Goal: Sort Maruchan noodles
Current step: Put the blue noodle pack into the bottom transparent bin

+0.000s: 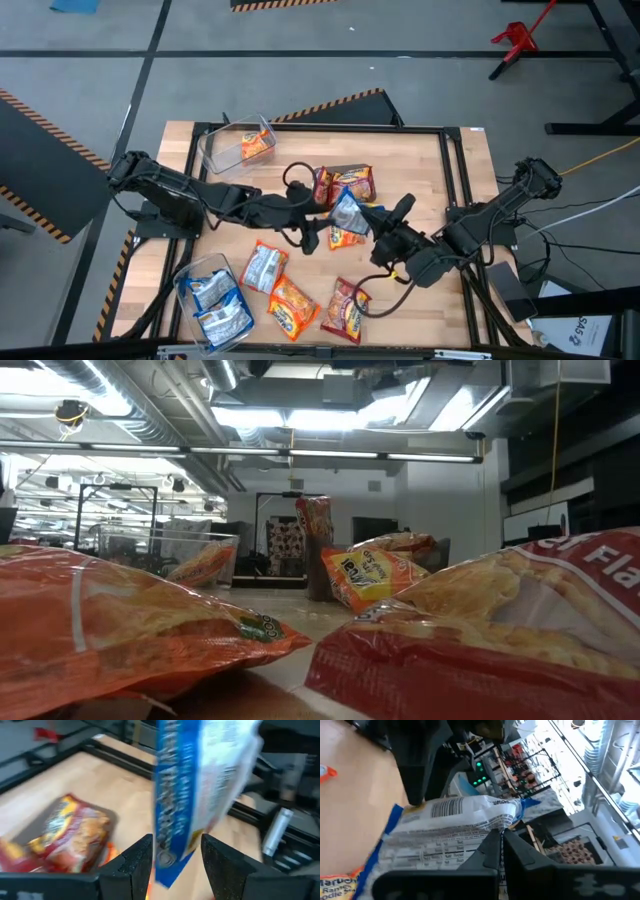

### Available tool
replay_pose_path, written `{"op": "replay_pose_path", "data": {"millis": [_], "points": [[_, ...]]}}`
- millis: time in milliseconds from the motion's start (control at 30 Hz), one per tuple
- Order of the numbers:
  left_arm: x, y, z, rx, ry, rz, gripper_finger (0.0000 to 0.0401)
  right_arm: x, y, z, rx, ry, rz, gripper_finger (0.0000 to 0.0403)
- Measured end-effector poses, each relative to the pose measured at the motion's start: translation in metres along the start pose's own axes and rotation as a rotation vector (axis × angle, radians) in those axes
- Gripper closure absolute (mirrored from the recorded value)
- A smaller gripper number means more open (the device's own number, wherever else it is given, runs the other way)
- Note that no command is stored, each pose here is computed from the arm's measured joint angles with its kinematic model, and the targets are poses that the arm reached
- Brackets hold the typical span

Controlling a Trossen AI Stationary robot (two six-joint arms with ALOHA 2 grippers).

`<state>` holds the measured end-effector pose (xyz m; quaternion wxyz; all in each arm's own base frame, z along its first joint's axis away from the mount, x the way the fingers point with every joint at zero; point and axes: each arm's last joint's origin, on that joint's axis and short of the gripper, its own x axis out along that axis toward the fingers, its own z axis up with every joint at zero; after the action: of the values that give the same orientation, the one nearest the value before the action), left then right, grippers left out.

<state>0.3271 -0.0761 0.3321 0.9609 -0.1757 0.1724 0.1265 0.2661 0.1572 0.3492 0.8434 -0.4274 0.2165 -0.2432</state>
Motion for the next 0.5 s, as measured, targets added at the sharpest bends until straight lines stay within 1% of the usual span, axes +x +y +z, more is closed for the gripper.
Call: {"op": "replay_pose_path", "data": {"millis": [67, 233, 333, 400, 467, 500], "points": [[0.001, -0.001, 0.001, 0.023, 0.009, -0.041, 0.024, 0.0, 0.0, 0.001, 0.011, -0.012, 0.014, 0.0403], [0.009, 0.006, 0.001, 0.056, 0.022, -0.021, 0.024, 0.0, 0.0, 0.003, 0.034, -0.03, 0.028, 0.0403], [0.017, 0.009, 0.005, 0.036, 0.01, -0.068, 0.024, 0.0, 0.0, 0.003, 0.039, -0.037, 0.036, 0.0403], [0.021, 0.009, 0.002, 0.041, 0.026, -0.094, 0.024, 0.0, 0.0, 0.004, 0.041, -0.046, 0.048, 0.0403], [0.03, 0.01, 0.004, 0.027, 0.002, -0.129, 0.024, 0.0, 0.0, 0.004, 0.045, -0.051, 0.053, 0.0403], [0.033, 0.01, 0.002, 0.038, 0.013, -0.136, 0.024, 0.0, 0.0, 0.004, 0.044, -0.051, 0.054, 0.0403]]}}
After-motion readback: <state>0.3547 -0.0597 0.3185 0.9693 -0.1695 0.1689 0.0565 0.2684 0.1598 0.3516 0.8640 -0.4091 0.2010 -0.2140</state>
